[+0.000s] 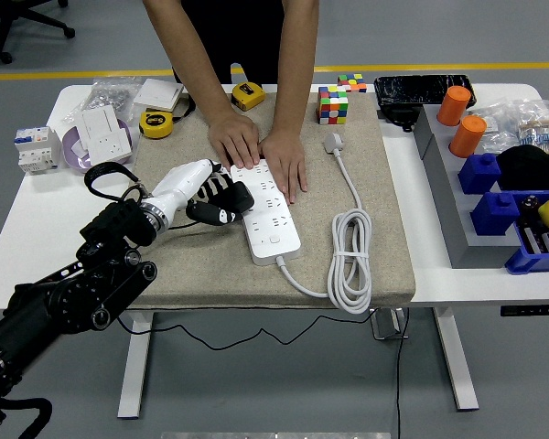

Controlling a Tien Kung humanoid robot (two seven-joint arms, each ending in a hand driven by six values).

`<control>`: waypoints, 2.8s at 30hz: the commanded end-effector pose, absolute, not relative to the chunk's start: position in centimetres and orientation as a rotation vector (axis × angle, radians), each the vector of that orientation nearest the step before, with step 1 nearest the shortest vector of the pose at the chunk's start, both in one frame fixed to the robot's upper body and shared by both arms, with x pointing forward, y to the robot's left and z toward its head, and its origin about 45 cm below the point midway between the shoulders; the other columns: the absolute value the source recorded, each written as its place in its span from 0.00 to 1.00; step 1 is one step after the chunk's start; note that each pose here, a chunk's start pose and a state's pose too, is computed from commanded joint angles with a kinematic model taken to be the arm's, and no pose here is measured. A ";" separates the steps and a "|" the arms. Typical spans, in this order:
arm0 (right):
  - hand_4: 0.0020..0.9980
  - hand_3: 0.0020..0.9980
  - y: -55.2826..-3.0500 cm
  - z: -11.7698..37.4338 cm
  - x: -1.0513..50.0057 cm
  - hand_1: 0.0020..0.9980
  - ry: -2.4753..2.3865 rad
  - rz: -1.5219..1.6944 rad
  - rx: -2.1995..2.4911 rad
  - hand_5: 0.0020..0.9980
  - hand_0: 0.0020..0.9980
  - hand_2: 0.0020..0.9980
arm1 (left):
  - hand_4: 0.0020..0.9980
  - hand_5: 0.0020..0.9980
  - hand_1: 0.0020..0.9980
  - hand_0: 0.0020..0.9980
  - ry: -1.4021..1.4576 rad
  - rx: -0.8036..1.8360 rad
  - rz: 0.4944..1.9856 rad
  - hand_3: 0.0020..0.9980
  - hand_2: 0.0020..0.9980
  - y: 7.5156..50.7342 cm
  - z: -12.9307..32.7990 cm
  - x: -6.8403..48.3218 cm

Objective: Pick up the plug,place it near the board,insert it into the board,press the button

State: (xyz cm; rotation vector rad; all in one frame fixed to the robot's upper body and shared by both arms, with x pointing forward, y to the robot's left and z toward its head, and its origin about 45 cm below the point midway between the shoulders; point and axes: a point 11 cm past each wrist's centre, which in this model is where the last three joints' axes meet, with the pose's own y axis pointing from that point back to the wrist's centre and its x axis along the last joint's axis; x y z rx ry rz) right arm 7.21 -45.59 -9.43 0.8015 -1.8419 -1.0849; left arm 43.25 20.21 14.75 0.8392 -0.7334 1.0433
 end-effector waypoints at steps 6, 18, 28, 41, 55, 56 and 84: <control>1.00 0.86 -45.6 -9.4 7.2 0.81 -1.847 -1.086 0.799 1.00 0.79 0.81 | 0.57 0.08 0.45 0.40 -0.742 0.842 1.034 0.43 0.37 20.1 14.8 43.3; 1.00 0.86 -45.7 -9.3 7.6 0.81 -1.862 -1.086 0.801 1.00 0.79 0.81 | 0.59 0.08 0.46 0.40 -0.776 0.851 1.010 0.44 0.39 19.7 15.1 43.4; 1.00 0.86 -45.7 -9.3 7.7 0.81 -1.866 -1.088 0.803 1.00 0.79 0.80 | 0.59 0.08 0.46 0.41 -0.803 0.867 0.997 0.45 0.40 19.8 15.1 43.5; 1.00 0.86 -45.7 -9.3 7.7 0.80 -1.869 -1.088 0.802 1.00 0.79 0.80 | 0.60 0.08 0.48 0.41 -0.822 0.882 0.978 0.46 0.41 19.6 14.9 43.5; 1.00 0.86 -45.7 -9.3 7.4 0.81 -1.866 -1.089 0.798 1.00 0.79 0.80 | 0.61 0.08 0.50 0.41 -0.845 0.904 0.954 0.47 0.42 19.7 14.5 43.2; 1.00 0.86 -45.7 -9.3 7.4 0.80 -1.866 -1.089 0.799 1.00 0.79 0.80 | 0.62 0.08 0.51 0.42 -0.845 0.903 0.954 0.48 0.43 19.7 14.6 43.2; 1.00 0.85 -45.8 -9.3 7.6 0.80 -1.882 -1.091 0.799 1.00 0.79 0.79 | 1.00 0.23 0.66 0.52 -0.810 0.887 0.949 0.61 0.67 19.5 15.0 43.6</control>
